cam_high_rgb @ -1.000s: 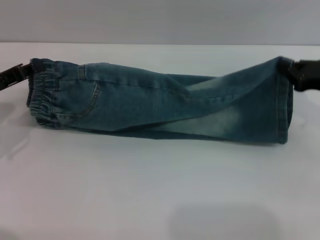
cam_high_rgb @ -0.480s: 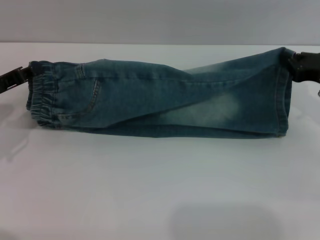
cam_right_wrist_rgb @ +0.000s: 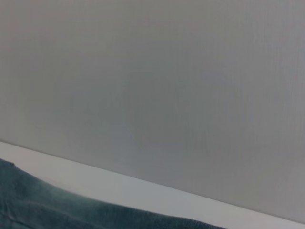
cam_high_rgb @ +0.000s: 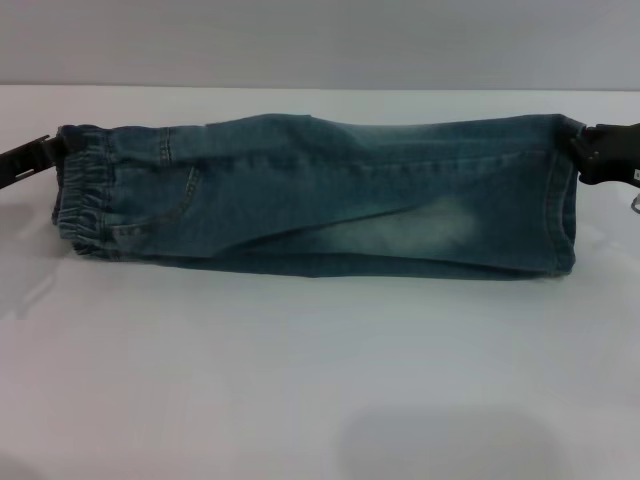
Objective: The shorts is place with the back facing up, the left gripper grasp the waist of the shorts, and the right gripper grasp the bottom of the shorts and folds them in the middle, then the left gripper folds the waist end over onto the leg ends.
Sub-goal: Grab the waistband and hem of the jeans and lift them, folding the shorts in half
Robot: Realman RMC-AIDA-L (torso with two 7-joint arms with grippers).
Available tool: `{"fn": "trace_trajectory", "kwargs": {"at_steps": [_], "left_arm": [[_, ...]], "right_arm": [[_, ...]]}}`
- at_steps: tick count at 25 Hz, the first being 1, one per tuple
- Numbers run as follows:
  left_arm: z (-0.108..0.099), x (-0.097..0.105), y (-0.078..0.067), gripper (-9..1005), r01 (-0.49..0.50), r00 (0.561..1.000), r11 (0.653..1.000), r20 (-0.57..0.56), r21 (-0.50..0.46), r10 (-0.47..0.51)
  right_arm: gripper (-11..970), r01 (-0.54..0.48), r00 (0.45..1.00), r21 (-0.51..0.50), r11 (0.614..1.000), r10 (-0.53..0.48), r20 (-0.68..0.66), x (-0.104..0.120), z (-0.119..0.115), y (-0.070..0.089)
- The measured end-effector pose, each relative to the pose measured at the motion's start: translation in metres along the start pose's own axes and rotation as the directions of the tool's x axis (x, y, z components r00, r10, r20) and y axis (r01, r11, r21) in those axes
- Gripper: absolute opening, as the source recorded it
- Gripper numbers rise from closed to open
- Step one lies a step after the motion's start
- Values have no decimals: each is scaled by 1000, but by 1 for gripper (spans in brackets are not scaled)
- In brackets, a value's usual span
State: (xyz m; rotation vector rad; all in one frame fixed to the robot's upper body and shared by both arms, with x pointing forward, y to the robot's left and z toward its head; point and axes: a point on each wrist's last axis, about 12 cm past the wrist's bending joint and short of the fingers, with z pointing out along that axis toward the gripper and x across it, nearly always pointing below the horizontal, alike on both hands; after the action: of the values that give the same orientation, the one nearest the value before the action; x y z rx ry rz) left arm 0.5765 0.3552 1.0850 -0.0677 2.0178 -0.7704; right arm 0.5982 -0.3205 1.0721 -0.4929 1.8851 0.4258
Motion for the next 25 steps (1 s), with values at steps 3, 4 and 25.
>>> {"fn": "trace_trajectory", "kwargs": {"at_steps": [3, 4, 25], "left_arm": [[3, 0, -1, 214, -10, 1000, 1000, -6, -8, 10], [6, 0, -2, 215, -21, 1000, 1000, -12, -17, 21], [16, -3, -4, 226, -73, 997, 996, -23, -48, 72]], "right_arm": [[-1, 2, 1000, 9, 1000, -2, -5, 0, 0, -1], [-1, 2, 1000, 14, 1000, -2, -7, 0, 0, -2], [0, 54, 996, 15, 998, -53, -71, 1, 15, 5]]}}
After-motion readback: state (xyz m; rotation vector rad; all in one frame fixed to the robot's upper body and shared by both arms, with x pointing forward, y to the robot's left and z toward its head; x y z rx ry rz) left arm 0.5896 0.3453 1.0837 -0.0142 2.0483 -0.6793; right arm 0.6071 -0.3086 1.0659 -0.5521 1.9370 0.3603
